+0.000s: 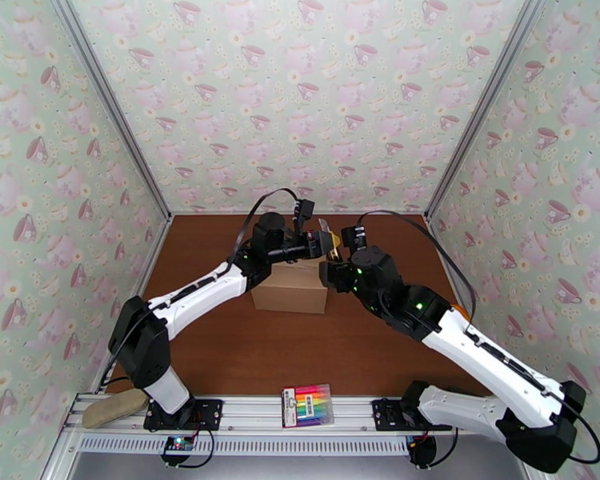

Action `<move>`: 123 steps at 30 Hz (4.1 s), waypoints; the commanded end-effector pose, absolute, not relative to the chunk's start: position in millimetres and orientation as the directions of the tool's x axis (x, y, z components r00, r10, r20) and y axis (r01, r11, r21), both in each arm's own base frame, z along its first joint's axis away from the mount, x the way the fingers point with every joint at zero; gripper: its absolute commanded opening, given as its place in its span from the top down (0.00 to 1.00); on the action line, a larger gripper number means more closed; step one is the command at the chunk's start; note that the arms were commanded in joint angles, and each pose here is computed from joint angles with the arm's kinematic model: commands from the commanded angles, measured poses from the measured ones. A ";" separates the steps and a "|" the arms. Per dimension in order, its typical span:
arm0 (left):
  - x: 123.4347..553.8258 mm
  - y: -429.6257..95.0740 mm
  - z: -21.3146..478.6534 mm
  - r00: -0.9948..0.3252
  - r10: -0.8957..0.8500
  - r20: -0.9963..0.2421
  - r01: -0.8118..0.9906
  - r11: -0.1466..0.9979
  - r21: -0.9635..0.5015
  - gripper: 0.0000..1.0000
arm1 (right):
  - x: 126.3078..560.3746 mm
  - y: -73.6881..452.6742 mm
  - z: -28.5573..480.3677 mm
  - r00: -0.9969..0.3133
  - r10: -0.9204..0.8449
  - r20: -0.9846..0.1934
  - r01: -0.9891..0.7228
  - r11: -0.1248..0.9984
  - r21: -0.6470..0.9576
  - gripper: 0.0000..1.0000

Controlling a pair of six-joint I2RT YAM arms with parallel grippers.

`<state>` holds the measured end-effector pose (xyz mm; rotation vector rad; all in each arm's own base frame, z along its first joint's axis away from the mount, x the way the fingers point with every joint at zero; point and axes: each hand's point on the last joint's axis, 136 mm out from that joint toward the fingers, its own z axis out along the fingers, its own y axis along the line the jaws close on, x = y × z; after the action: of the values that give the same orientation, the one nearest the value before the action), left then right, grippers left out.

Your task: Unpack the express box

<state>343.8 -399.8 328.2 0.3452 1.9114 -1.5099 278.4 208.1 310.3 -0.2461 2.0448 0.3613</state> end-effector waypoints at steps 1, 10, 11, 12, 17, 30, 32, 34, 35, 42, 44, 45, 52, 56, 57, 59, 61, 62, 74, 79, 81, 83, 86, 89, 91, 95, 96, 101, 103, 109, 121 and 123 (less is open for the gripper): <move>351.1 -383.6 350.0 -0.702 -0.280 -0.655 0.569 0.332 -0.752 1.00 | 278.2 203.7 308.5 -0.468 0.020 -0.883 -0.295 0.939 0.177 0.20; 364.8 -367.2 330.8 -0.766 -0.335 -0.548 0.372 0.465 -0.804 1.00 | 280.8 199.2 292.5 -0.510 -0.004 -0.860 -0.252 0.957 0.145 0.16; 365.1 -366.8 326.7 -0.775 -0.332 -0.538 0.355 0.475 -0.805 1.00 | 281.4 200.4 289.9 -0.515 -0.008 -0.857 -0.251 0.957 0.142 0.15; 364.9 -366.7 325.4 -0.781 -0.332 -0.529 0.345 0.477 -0.808 1.00 | 282.5 201.8 287.9 -0.520 -0.009 -0.854 -0.251 0.958 0.142 0.15; 363.4 -367.3 320.2 -0.803 -0.334 -0.494 0.309 0.476 -0.823 1.00 | 289.1 211.6 278.2 -0.538 -0.023 -0.843 -0.256 0.957 0.138 0.16; 361.5 -370.4 319.3 -0.813 -0.370 -0.450 0.282 0.427 -0.859 1.00 | 304.3 221.7 275.5 -0.529 -0.013 -0.849 -0.234 0.963 0.131 0.37; 362.1 -369.9 317.6 -0.813 -0.371 -0.449 0.278 0.431 -0.859 1.00 | 304.8 222.8 276.2 -0.525 -0.007 -0.851 -0.235 0.962 0.137 0.40; 362.3 -369.9 315.7 -0.814 -0.371 -0.448 0.276 0.433 -0.858 1.00 | 305.0 222.6 279.4 -0.519 0.003 -0.855 -0.232 0.962 0.144 0.41; 362.8 -370.1 314.4 -0.814 -0.370 -0.448 0.274 0.435 -0.858 1.00 | 305.3 222.4 280.4 -0.516 0.005 -0.856 -0.231 0.962 0.145 0.41; 365.4 -370.4 309.6 -0.814 -0.375 -0.445 0.264 0.444 -0.856 1.00 | 306.0 222.1 287.4 -0.505 0.013 -0.863 -0.232 0.961 0.150 0.32; 367.2 -369.9 305.5 -0.813 -0.376 -0.445 0.257 0.454 -0.853 1.00 | 305.7 222.0 288.3 -0.503 0.012 -0.864 -0.233 0.961 0.149 0.33; 368.0 -369.8 305.3 -0.812 -0.378 -0.444 0.256 0.453 -0.854 1.00 | 306.1 222.1 289.3 -0.501 0.012 -0.866 -0.234 0.961 0.149 0.35; 371.4 -371.6 299.0 -0.817 -0.377 -0.437 0.245 0.460 -0.854 1.00 | 306.2 223.8 287.4 -0.505 0.010 -0.863 -0.238 0.960 0.150 0.42; 371.9 -373.2 296.8 -0.821 -0.375 -0.430 0.240 0.457 -0.856 1.00 | 306.3 224.0 286.7 -0.504 0.007 -0.863 -0.240 0.959 0.148 0.44; 372.1 -373.3 296.9 -0.821 -0.376 -0.430 0.240 0.457 -0.857 1.00 | 306.3 224.1 287.2 -0.503 0.008 -0.864 -0.240 0.959 0.149 0.45; 372.0 -373.8 296.2 -0.822 -0.375 -0.428 0.238 0.456 -0.857 1.00 | 306.5 223.8 286.4 -0.505 0.007 -0.863 -0.240 0.960 0.148 0.50; 372.2 -373.3 297.1 -0.820 -0.378 -0.429 0.239 0.455 -0.858 1.00 | 306.5 223.8 285.8 -0.505 0.006 -0.863 -0.239 0.960 0.146 0.50; 372.7 -373.2 297.0 -0.820 -0.380 -0.428 0.237 0.454 -0.859 1.00 | 306.4 223.6 284.8 -0.506 0.005 -0.862 -0.238 0.960 0.145 0.49; 371.8 -373.9 302.3 -0.820 -0.386 -0.422 0.240 0.439 -0.866 1.00 | 308.6 223.3 280.3 -0.508 -0.006 -0.862 -0.232 0.964 0.130 0.52; 371.8 -373.9 303.3 -0.821 -0.389 -0.418 0.238 0.432 -0.870 1.00 | 309.1 223.6 280.4 -0.506 -0.010 -0.863 -0.232 0.965 0.125 0.61; 371.6 -374.3 303.4 -0.822 -0.388 -0.418 0.239 0.431 -0.870 1.00 | 309.3 223.5 279.6 -0.508 -0.011 -0.861 -0.231 0.965 0.124 0.67; 372.1 -373.7 303.0 -0.821 -0.388 -0.418 0.239 0.431 -0.870 1.00 | 309.0 223.6 279.5 -0.509 -0.012 -0.861 -0.232 0.965 0.123 0.72; 373.0 -371.9 302.8 -0.820 -0.392 -0.418 0.237 0.433 -0.870 1.00 | 308.4 222.8 280.6 -0.508 -0.013 -0.861 -0.233 0.965 0.123 0.82; 375.4 -368.3 301.6 -0.818 -0.402 -0.412 0.227 0.431 -0.873 1.00 | 307.0 223.3 279.0 -0.514 -0.020 -0.858 -0.239 0.963 0.120 0.97; 377.5 -365.3 301.4 -0.815 -0.411 -0.408 0.223 0.427 -0.876 1.00 | 306.6 222.4 278.1 -0.517 -0.024 -0.856 -0.238 0.964 0.117 1.00; 379.1 -361.2 303.1 -0.809 -0.425 -0.406 0.221 0.420 -0.880 1.00 | 305.2 221.4 276.9 -0.522 -0.022 -0.852 -0.237 0.964 0.120 1.00; 379.2 -360.7 304.3 -0.808 -0.426 -0.407 0.223 0.418 -0.881 0.99 | 304.9 221.1 276.7 -0.523 -0.023 -0.852 -0.237 0.964 0.120 1.00; 379.3 -360.3 305.8 -0.810 -0.425 -0.405 0.226 0.411 -0.883 0.68 | 304.4 220.8 278.0 -0.522 -0.020 -0.853 -0.236 0.964 0.122 1.00; 379.2 -360.4 306.9 -0.809 -0.425 -0.406 0.229 0.408 -0.884 0.62 | 304.1 220.4 278.1 -0.523 -0.021 -0.852 -0.237 0.964 0.121 1.00; 377.0 -359.9 310.8 -0.812 -0.419 -0.406 0.236 0.401 -0.885 0.52 | 304.1 218.9 271.1 -0.545 -0.031 -0.838 -0.222 0.969 0.108 1.00; 357.5 -320.3 294.2 -0.812 -0.440 -0.384 0.172 0.447 -0.878 0.47 | 309.0 187.9 257.3 -0.580 -0.019 -0.815 -0.113 0.992 0.057 1.00; 351.7 -307.4 290.2 -0.807 -0.447 -0.385 0.156 0.468 -0.870 0.47 | 312.2 179.3 256.3 -0.583 -0.010 -0.813 -0.095 0.994 0.055 1.00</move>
<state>358.1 -326.3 285.5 -0.2147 2.1454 -1.3827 307.7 192.6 247.5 -0.1313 2.2046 0.1402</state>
